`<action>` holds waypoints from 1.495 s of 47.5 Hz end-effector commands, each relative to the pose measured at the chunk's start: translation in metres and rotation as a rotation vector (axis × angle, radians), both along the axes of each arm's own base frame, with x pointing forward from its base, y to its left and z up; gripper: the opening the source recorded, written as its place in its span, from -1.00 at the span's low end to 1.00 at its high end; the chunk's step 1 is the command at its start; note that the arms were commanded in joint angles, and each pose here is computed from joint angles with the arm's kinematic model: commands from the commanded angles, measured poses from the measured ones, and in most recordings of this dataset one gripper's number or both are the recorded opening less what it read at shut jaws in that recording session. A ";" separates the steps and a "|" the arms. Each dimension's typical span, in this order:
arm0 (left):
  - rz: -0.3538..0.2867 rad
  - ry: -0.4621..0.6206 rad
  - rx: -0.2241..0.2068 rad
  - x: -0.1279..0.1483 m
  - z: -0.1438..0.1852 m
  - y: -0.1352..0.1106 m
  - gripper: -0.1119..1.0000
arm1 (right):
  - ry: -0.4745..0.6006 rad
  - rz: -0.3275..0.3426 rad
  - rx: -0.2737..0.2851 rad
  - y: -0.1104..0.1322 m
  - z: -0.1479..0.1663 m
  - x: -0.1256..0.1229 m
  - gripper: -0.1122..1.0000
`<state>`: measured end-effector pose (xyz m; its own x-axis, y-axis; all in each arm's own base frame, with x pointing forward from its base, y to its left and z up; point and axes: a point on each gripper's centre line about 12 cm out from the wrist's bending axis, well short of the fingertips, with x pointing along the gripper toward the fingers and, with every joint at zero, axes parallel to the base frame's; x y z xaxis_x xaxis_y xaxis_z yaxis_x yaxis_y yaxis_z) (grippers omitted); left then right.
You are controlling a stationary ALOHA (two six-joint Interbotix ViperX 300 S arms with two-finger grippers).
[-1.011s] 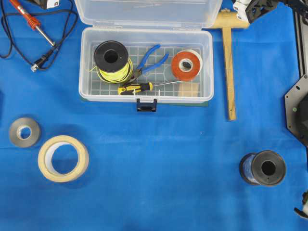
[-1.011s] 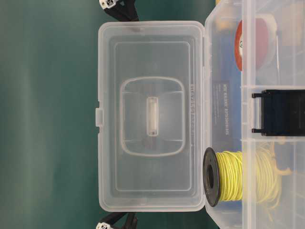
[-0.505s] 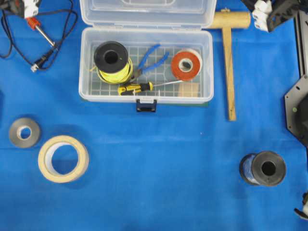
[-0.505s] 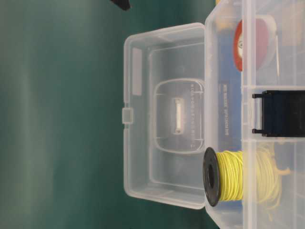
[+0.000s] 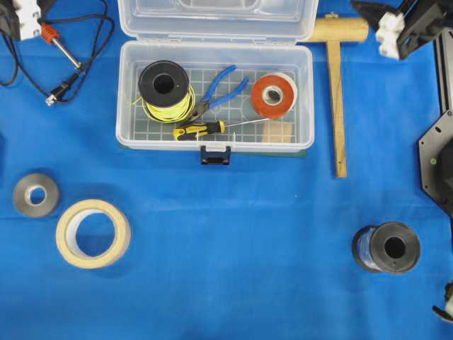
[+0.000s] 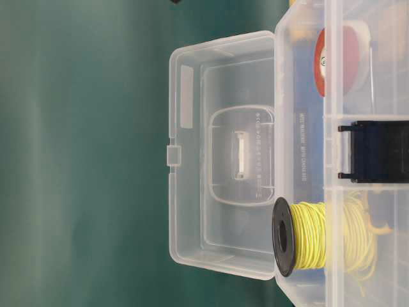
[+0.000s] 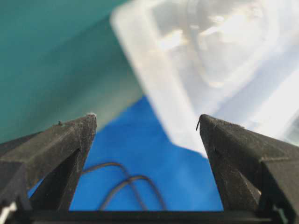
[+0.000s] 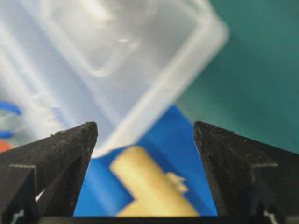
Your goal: Open the tool box with both arms.
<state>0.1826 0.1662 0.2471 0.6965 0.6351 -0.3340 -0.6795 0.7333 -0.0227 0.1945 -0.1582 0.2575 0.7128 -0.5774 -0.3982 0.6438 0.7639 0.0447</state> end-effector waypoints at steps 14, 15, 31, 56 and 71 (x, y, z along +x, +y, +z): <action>-0.355 -0.020 0.020 0.044 0.007 -0.074 0.79 | -0.008 0.302 0.014 0.066 0.003 0.039 0.70; -0.372 -0.019 0.019 0.045 0.006 -0.078 0.79 | -0.005 0.322 0.016 0.071 0.003 0.041 0.70; -0.576 -0.006 0.016 0.057 0.003 -0.126 0.79 | 0.043 0.555 0.037 0.127 -0.006 0.055 0.69; -0.595 -0.023 0.027 0.015 -0.014 -0.137 0.75 | 0.021 0.563 0.030 0.136 -0.007 0.000 0.69; -0.662 -0.045 0.037 -0.013 -0.036 -0.152 0.75 | 0.018 0.552 0.069 0.139 -0.032 -0.025 0.68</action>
